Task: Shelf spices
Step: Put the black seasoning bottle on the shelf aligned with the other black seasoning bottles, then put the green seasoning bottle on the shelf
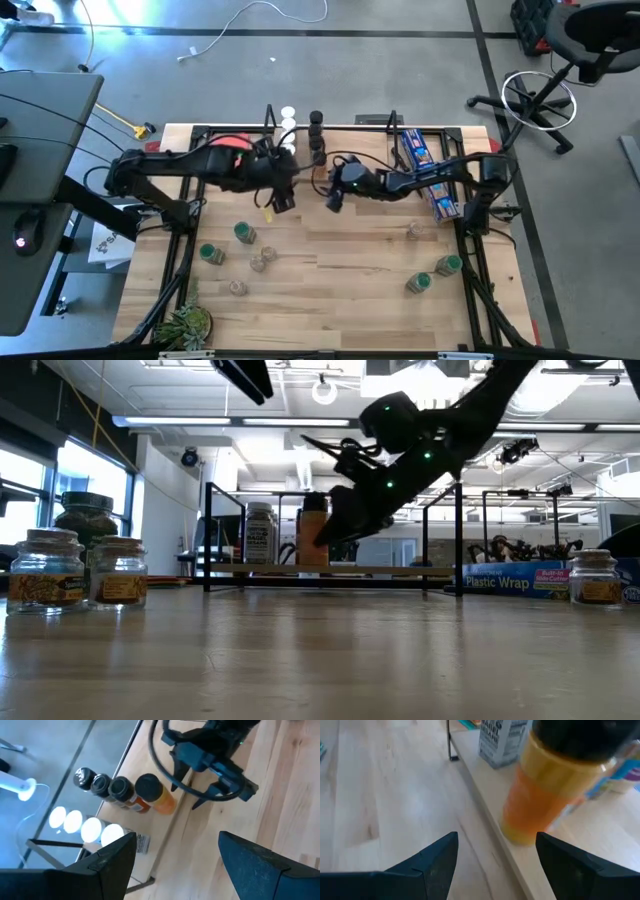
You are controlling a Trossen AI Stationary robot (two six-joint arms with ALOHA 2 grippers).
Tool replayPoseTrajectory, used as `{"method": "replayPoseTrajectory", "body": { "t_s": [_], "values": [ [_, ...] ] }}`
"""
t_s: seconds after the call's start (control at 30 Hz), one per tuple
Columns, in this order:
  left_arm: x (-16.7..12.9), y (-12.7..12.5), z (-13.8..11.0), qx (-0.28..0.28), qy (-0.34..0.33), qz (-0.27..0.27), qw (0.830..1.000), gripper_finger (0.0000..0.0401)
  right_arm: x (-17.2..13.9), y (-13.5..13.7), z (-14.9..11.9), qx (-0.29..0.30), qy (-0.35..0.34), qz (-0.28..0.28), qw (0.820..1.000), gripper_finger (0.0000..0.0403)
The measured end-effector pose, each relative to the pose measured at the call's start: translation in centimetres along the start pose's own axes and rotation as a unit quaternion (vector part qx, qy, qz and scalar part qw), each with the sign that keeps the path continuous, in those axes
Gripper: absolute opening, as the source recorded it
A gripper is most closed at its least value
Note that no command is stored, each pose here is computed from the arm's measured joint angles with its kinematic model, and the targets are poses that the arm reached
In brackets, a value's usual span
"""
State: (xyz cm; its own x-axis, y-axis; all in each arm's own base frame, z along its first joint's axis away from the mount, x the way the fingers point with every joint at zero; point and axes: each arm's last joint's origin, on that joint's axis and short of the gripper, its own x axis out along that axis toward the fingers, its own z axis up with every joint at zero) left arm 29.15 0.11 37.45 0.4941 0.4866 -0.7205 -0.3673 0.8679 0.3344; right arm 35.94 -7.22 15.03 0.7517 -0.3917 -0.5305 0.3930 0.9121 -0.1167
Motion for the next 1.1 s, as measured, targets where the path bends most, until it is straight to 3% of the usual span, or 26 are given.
{"method": "replayPoseTrajectory", "body": {
  "t_s": [0.33,0.6,0.9,1.0,1.1],
  "values": [
    [-1.1,-1.4,-0.9,0.007,0.011,0.021,1.0,0.0278,1.2,0.4,1.7,0.0,-0.008,0.0,1.0,0.0261],
    [-1.5,-2.0,-1.3,0.007,0.016,0.022,1.0,0.0278,0.0,0.2,2.0,-0.011,0.021,-0.014,1.0,0.0261],
    [-1.7,-3.4,-3.1,0.019,0.039,0.053,0.998,0.0278,-8.0,0.6,4.4,-0.099,0.071,-0.016,0.992,0.0261],
    [-1.3,-4.7,-5.0,0.039,0.061,0.045,0.996,0.0278,-11.3,1.3,5.0,-0.128,0.068,-0.003,0.989,0.0261],
    [-1.7,-5.3,-7.1,0.022,0.098,0.001,0.995,0.0278,-14.0,2.0,5.5,-0.132,0.054,0.008,0.99,0.0261]
  ]
}}
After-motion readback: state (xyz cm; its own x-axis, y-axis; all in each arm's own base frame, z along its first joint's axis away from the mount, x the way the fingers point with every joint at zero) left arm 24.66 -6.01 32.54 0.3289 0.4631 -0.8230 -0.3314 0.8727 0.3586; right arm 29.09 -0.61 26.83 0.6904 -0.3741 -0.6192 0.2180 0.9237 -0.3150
